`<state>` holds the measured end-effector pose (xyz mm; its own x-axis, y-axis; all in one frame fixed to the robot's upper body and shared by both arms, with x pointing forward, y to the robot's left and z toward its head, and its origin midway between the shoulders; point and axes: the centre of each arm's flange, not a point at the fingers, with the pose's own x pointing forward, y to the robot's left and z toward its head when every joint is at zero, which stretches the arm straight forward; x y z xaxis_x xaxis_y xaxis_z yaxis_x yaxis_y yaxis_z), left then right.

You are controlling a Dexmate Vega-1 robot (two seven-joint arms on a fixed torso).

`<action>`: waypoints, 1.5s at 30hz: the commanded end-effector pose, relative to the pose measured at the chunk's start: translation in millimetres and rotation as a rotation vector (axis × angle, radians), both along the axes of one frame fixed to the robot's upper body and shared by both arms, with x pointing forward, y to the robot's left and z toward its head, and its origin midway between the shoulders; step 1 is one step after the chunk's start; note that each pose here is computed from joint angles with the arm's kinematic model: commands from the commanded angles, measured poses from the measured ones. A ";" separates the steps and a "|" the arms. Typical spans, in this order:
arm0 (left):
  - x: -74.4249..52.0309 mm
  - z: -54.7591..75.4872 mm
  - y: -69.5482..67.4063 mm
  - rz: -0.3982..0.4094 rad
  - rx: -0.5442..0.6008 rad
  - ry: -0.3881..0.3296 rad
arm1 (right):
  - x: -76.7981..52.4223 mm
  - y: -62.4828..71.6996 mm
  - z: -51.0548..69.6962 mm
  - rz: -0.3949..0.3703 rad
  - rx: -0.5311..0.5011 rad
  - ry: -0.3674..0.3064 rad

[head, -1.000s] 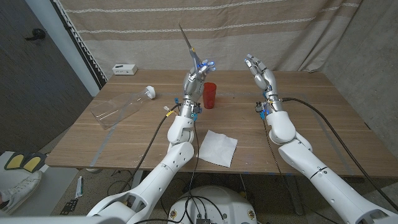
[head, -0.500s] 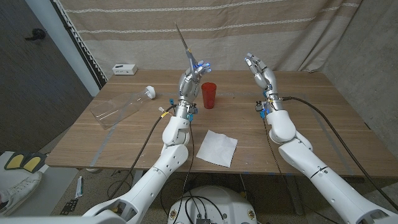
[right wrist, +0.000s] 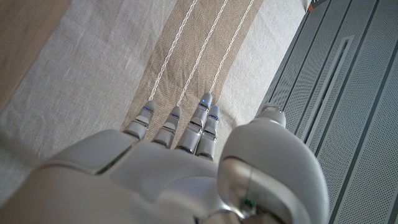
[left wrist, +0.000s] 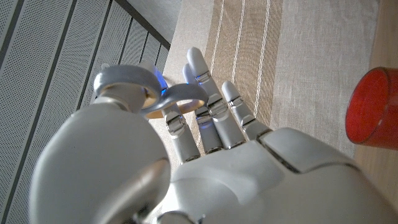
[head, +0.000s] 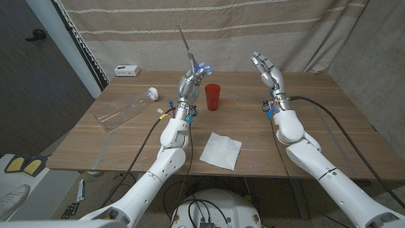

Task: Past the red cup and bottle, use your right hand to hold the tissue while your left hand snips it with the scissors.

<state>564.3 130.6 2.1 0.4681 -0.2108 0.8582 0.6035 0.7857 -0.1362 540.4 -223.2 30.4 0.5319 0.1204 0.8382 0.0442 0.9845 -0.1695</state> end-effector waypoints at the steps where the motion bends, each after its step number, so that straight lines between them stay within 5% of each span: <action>1: -4.4 -6.7 6.1 0.017 0.054 0.050 | -0.4 -15.7 9.3 -0.006 -0.018 -0.036; 14: -16.7 -9.5 9.6 0.080 0.090 0.084 | 3.7 -29.6 15.4 0.011 -0.007 -0.051; 31: -17.7 -12.8 21.0 0.141 0.119 0.120 | 8.2 -37.5 17.3 0.004 -0.004 -0.041; 45: -8.0 -24.2 12.4 0.087 0.109 0.170 | 9.4 -41.6 24.0 -0.009 -0.022 -0.043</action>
<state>550.2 147.5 -13.8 0.6057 -0.2366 0.7597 0.4883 0.8644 -0.1201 548.0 -262.0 49.6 0.4933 0.1293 0.8602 0.0501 0.9830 -0.1765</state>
